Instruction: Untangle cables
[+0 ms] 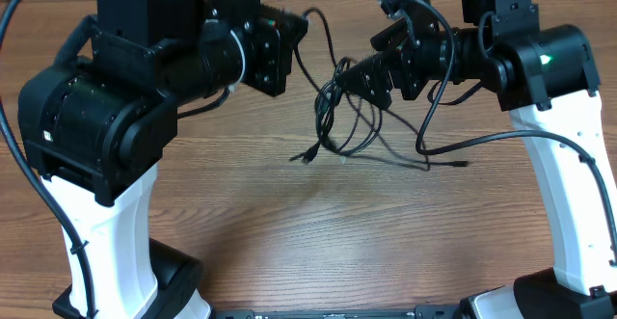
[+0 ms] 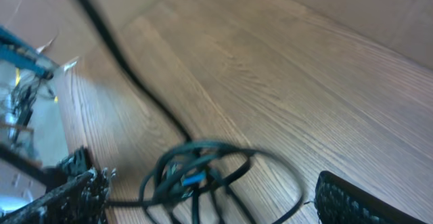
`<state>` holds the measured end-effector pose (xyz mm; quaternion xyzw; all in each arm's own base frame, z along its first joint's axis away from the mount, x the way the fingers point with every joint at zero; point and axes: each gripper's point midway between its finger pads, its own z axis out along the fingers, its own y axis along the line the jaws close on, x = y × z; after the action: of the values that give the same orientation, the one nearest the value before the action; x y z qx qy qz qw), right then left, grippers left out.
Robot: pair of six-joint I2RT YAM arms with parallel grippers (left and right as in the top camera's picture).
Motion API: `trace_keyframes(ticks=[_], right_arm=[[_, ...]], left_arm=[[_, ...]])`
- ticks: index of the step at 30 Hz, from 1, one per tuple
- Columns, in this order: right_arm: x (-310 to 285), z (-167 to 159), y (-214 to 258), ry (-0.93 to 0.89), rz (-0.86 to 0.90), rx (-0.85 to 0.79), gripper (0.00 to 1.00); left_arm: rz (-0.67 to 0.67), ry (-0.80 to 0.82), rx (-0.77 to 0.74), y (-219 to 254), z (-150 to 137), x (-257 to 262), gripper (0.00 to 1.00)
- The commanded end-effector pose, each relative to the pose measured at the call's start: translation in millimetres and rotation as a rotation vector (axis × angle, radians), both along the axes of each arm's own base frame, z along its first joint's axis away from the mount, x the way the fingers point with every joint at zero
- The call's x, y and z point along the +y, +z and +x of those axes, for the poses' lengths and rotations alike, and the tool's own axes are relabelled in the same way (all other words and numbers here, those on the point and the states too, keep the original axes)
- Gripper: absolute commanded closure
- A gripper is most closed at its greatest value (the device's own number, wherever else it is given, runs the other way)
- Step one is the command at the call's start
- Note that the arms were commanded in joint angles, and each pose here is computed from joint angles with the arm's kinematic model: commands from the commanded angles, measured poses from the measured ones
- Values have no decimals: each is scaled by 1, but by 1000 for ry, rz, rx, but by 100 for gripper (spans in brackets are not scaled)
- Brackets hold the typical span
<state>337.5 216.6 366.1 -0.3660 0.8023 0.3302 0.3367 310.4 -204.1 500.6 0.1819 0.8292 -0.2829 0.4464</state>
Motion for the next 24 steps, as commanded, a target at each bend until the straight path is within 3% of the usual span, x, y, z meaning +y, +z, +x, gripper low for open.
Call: trace_keyframes(ticks=[1, 11, 24], right_arm=[[2, -3, -2, 74, -9, -48, 4], [4, 5, -1, 127, -36, -157, 4], [21, 22, -21, 186, 33, -94, 6]], left_arm=[[-64, 39, -45, 20, 1, 2, 96], [-185, 65, -100, 52, 0, 2, 96], [-191, 95, -129, 61, -7, 11, 96]])
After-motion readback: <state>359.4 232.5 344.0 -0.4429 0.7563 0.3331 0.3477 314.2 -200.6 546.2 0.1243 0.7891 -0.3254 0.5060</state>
